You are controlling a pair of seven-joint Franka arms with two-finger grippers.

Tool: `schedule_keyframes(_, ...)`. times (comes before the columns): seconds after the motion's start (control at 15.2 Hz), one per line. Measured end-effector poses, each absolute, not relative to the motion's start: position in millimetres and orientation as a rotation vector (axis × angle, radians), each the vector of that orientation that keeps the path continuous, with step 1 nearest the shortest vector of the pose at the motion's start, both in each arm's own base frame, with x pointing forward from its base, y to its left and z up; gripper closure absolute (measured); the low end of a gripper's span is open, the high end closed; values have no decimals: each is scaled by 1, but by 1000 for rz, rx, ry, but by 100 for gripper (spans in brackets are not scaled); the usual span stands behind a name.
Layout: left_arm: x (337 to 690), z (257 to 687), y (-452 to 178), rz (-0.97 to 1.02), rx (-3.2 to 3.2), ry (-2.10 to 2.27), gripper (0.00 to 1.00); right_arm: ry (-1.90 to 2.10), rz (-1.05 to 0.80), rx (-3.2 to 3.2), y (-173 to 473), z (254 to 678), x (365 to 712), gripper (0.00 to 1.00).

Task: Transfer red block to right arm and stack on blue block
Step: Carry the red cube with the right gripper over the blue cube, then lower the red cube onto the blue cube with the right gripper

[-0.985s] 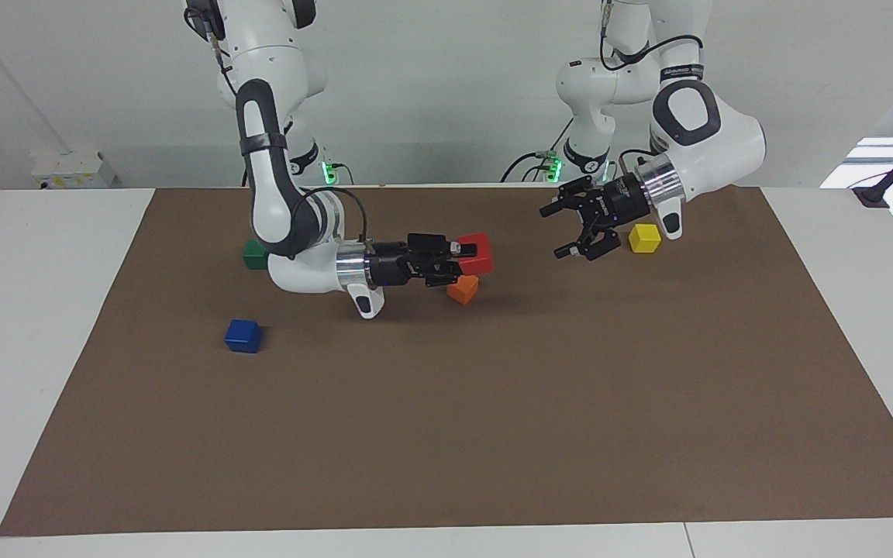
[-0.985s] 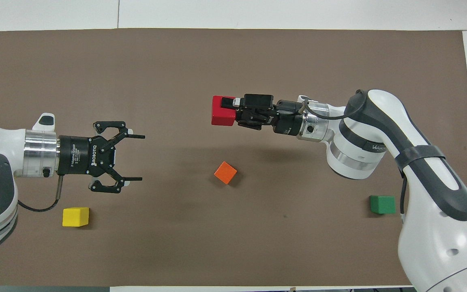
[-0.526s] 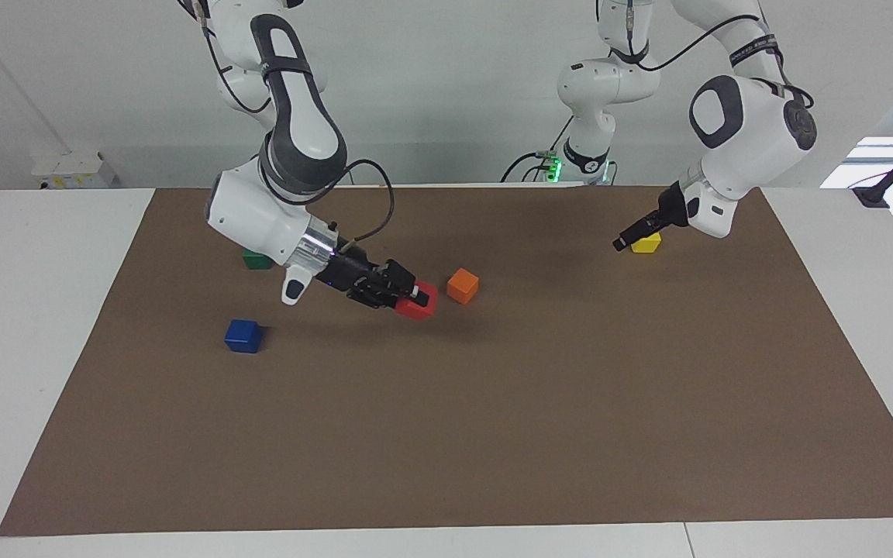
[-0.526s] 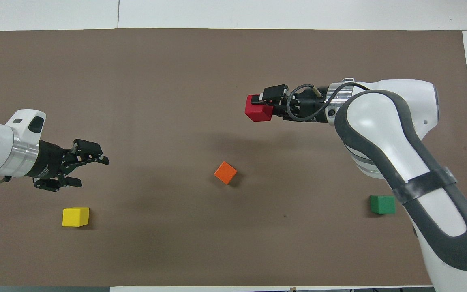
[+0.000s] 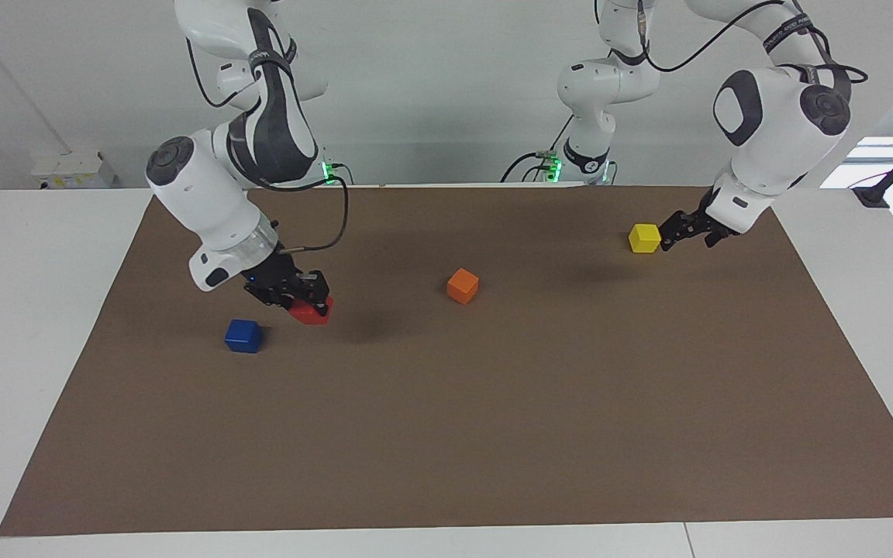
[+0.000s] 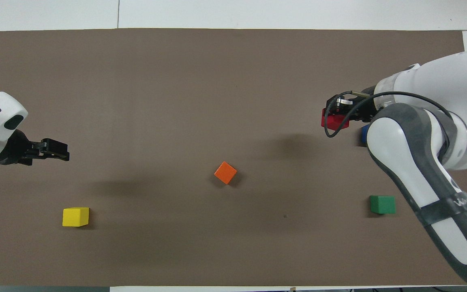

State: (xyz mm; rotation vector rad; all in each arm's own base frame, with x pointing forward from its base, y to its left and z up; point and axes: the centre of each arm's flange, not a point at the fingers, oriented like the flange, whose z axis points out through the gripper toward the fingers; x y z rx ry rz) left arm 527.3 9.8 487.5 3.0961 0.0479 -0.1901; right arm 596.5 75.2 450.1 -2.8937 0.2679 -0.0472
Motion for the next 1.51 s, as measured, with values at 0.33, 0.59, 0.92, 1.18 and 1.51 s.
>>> schedule_keyframes(0.33,535,515,10,-121,3149,-4,0,268,-25,-3036,24,474,580,43)
schedule_keyframes(0.59,541,540,10,-118,3161,-23,0,307,4,-3102,-9,455,578,43)
schedule_keyframes(0.92,554,548,1,-161,3185,-84,0,308,-49,-3126,-16,417,590,43)
schedule_keyframes(1.18,562,547,-9,-205,3185,-115,0,277,-130,-3158,-17,390,599,43)
schedule_keyframes(1.51,562,545,-9,-243,3181,-132,0,258,-154,-3164,-16,369,595,43)
